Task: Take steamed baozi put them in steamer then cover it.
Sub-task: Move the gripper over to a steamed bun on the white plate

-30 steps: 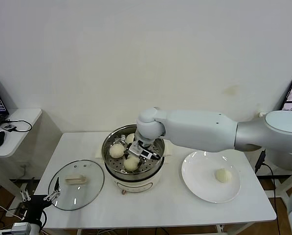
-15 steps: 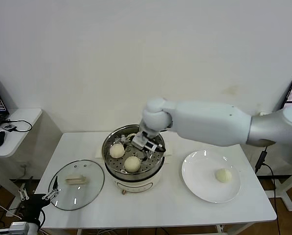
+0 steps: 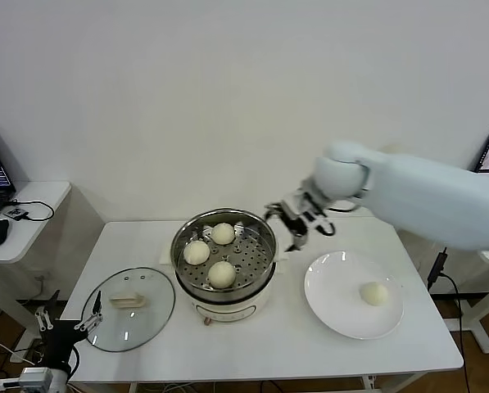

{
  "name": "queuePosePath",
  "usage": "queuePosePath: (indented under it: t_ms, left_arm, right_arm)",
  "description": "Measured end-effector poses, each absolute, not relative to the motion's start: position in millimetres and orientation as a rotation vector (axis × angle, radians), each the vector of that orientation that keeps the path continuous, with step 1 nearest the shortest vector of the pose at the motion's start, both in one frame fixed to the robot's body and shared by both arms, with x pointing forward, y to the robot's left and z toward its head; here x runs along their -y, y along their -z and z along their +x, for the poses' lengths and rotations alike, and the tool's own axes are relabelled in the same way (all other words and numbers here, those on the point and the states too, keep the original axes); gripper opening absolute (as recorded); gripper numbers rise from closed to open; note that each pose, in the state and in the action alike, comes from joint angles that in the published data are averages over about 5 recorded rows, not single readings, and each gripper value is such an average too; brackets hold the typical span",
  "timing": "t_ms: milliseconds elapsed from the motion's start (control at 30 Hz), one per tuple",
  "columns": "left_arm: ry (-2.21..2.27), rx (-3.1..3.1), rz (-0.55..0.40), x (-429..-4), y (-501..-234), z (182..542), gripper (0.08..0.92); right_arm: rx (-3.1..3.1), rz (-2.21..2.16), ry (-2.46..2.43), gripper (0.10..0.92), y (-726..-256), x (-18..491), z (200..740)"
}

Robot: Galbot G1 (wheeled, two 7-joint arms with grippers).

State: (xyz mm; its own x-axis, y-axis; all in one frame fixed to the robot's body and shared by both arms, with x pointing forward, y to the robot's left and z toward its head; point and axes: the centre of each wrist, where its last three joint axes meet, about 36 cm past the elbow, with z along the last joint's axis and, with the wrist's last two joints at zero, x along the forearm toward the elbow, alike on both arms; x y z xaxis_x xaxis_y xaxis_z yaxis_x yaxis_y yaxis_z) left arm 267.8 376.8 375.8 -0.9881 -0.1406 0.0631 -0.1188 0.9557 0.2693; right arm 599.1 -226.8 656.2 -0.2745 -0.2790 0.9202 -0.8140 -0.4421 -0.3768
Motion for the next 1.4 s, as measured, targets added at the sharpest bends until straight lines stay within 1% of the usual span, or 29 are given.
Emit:
queuePosePath:
  t_ms: [267,600,933,1400]
  left_arm:
    - [0.412,3.019,0.194,-377,-375,270,0.823]
    - [0.415,3.007,0.193,-377,-373,268,0.823]
    - [0.419,3.0,0.193,-378,-372,266,0.823]
    - [0.421,3.002,0.195,-378,-373,266,0.823]
  right_arm:
    - [1.39,1.372,-1.616,0.823,-609,316,586]
    - [1.373,1.231,-1.488,0.823,-546,379,570]
    - [1.324,1.154,-1.437,0.818,-500,407,563]
    - [1.307,1.125,-1.427,0.778,-468,409,575]
